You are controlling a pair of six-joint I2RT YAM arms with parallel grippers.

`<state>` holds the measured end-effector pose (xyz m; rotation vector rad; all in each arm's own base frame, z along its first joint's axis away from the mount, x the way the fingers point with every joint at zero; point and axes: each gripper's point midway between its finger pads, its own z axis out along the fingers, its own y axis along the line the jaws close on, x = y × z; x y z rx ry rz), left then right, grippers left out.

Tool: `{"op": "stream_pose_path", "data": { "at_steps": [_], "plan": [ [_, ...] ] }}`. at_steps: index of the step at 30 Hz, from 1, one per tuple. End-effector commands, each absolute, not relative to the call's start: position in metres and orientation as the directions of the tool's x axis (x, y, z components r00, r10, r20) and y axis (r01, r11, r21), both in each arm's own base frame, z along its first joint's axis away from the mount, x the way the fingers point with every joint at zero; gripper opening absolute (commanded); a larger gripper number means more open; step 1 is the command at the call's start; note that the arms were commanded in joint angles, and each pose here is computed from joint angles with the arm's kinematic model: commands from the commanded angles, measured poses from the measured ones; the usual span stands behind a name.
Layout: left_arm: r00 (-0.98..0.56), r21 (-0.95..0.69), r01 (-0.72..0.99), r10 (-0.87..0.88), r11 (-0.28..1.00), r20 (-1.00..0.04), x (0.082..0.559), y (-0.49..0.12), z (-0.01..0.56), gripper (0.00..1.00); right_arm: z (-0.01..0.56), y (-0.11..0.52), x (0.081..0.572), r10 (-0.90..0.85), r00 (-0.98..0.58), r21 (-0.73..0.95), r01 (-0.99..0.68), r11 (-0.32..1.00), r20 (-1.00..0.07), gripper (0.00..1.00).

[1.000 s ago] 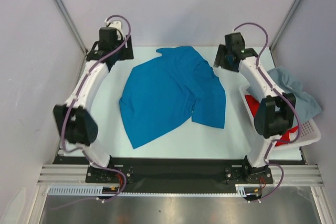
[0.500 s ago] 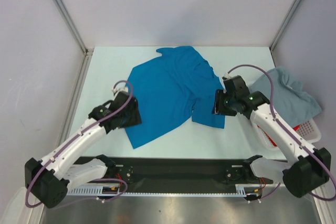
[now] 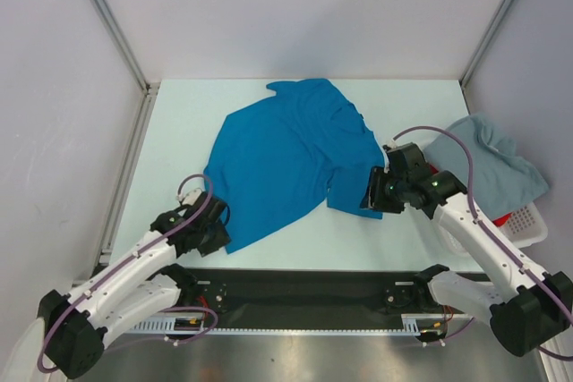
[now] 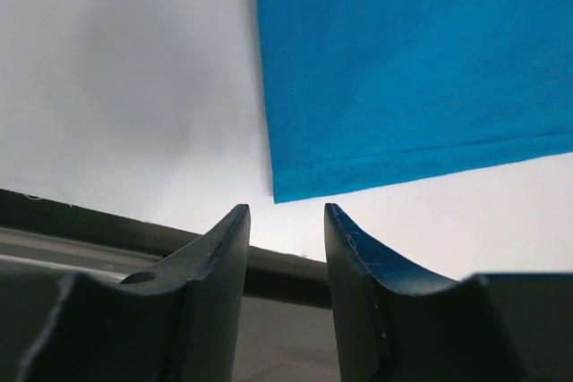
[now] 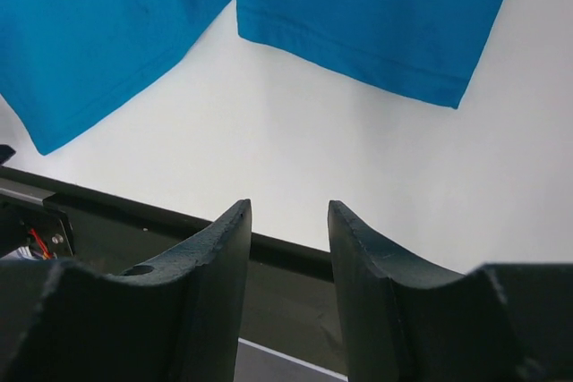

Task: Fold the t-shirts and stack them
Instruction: Flatten the tshirt out

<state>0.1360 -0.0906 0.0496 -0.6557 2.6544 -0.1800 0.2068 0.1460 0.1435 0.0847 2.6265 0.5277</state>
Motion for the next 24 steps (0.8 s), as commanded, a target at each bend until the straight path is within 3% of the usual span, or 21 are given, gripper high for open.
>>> {"op": "stream_pose_path", "data": {
  "at_steps": [1, 24],
  "plan": [
    [-0.798, -0.244, -0.436, -0.498, 0.866, -0.34, 0.14, -0.097, 0.044, 0.44, 0.15, 0.149, 0.2, 0.166, -0.889, 0.416, -0.03, 0.909, -0.426, 0.45],
    [-0.841, -0.205, -0.442, -0.483, 0.873, -0.245, 0.133, -0.11, 0.013, 0.48, 0.136, 0.142, 0.201, 0.182, -0.889, 0.38, 0.01, 0.925, -0.421, 0.43]
  ]
}}
